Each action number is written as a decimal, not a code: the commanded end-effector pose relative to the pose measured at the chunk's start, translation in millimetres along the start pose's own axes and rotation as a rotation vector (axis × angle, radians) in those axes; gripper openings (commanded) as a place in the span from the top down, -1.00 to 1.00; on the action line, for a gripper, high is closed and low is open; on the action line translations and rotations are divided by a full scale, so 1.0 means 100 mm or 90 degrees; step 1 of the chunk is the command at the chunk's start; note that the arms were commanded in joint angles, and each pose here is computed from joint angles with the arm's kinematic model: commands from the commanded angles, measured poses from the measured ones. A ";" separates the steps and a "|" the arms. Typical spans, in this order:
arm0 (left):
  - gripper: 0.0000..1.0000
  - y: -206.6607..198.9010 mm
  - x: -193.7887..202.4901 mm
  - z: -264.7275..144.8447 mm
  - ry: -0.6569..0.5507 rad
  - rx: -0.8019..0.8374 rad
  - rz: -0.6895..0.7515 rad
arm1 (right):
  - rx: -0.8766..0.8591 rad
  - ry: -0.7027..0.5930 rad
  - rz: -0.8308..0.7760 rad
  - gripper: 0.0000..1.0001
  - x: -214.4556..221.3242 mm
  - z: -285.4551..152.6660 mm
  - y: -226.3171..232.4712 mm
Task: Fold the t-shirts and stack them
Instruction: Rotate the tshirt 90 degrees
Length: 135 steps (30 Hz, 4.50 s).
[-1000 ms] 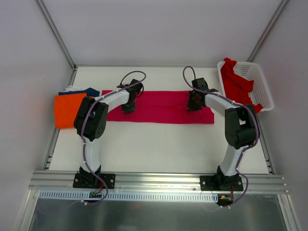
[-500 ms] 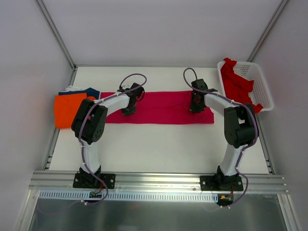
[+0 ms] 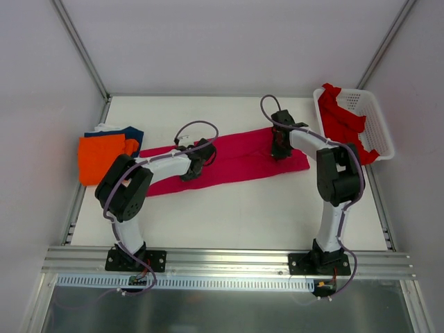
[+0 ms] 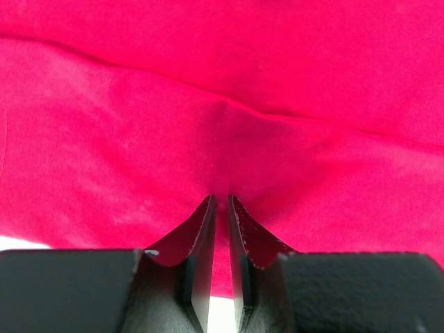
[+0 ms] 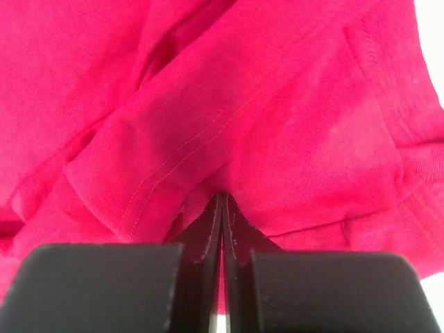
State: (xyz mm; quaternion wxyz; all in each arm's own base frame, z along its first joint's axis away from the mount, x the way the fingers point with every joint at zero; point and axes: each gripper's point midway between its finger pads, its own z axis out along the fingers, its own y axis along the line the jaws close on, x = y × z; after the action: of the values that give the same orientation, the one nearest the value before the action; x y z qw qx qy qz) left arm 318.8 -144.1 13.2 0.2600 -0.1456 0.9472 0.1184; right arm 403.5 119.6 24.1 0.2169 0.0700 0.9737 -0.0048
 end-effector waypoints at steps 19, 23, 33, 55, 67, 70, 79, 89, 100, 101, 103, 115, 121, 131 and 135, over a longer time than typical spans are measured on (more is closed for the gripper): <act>0.81 -0.04 1.67 -0.65 0.163 0.038 0.016 | -0.002 -0.006 -0.007 0.99 -0.76 0.31 0.23; 0.83 -0.28 1.72 -0.76 0.152 0.066 0.028 | -0.020 -0.008 -0.002 0.99 -0.89 0.40 0.27; 0.85 -1.04 1.94 -1.12 0.142 0.156 0.098 | -0.119 -0.022 0.024 0.99 -1.25 0.63 0.52; -0.98 -1.33 -0.45 -2.94 -0.368 0.299 0.124 | -0.322 -0.423 -0.050 -0.13 -2.55 -1.87 0.64; -0.90 -0.54 -0.24 -2.18 -0.282 0.234 0.130 | -0.261 -0.355 -0.013 0.70 -1.20 -2.07 0.25; 0.14 -0.48 0.12 -1.84 -0.218 0.217 0.141 | -0.245 -0.291 -0.023 0.90 -0.89 -1.64 0.29; 1.00 -0.44 0.75 -1.37 -0.096 0.180 0.160 | -0.182 -0.128 -0.040 0.99 -0.66 -0.49 0.55; 1.00 -0.38 1.15 -1.18 -0.027 0.160 0.182 | -0.125 -0.103 -0.043 0.99 -0.74 0.00 0.57; 1.00 -0.33 1.51 -1.00 0.030 0.123 0.180 | -0.123 -0.092 -0.052 0.99 -0.75 0.11 0.62; 1.00 -0.33 1.53 -0.99 0.032 0.121 0.180 | -0.120 -0.091 -0.051 0.99 -0.75 0.13 0.62; 1.00 -0.34 1.58 -0.98 0.039 0.118 0.176 | -0.120 -0.089 -0.052 0.99 -0.75 0.17 0.64; 1.00 -0.46 1.83 -1.09 0.070 0.144 0.161 | -0.123 -0.073 -0.043 0.99 -0.88 0.42 0.78; 1.00 -0.61 1.83 -1.19 0.070 0.167 0.155 | -0.135 -0.069 -0.038 0.99 -0.99 0.50 0.88; 1.00 -0.67 1.70 -1.23 0.034 0.175 0.167 | -0.180 -0.116 -0.048 0.86 -1.30 0.30 1.06; 0.89 -0.76 1.23 -1.46 -0.058 0.211 0.168 | -0.204 -0.216 -0.068 0.15 -1.58 -0.39 1.00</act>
State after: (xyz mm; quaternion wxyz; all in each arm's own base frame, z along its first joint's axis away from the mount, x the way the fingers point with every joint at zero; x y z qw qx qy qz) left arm 158.3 -281.2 19.1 0.2559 0.0121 0.9665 0.0139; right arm 531.9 203.4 37.4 0.2881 -0.0004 0.9508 0.1140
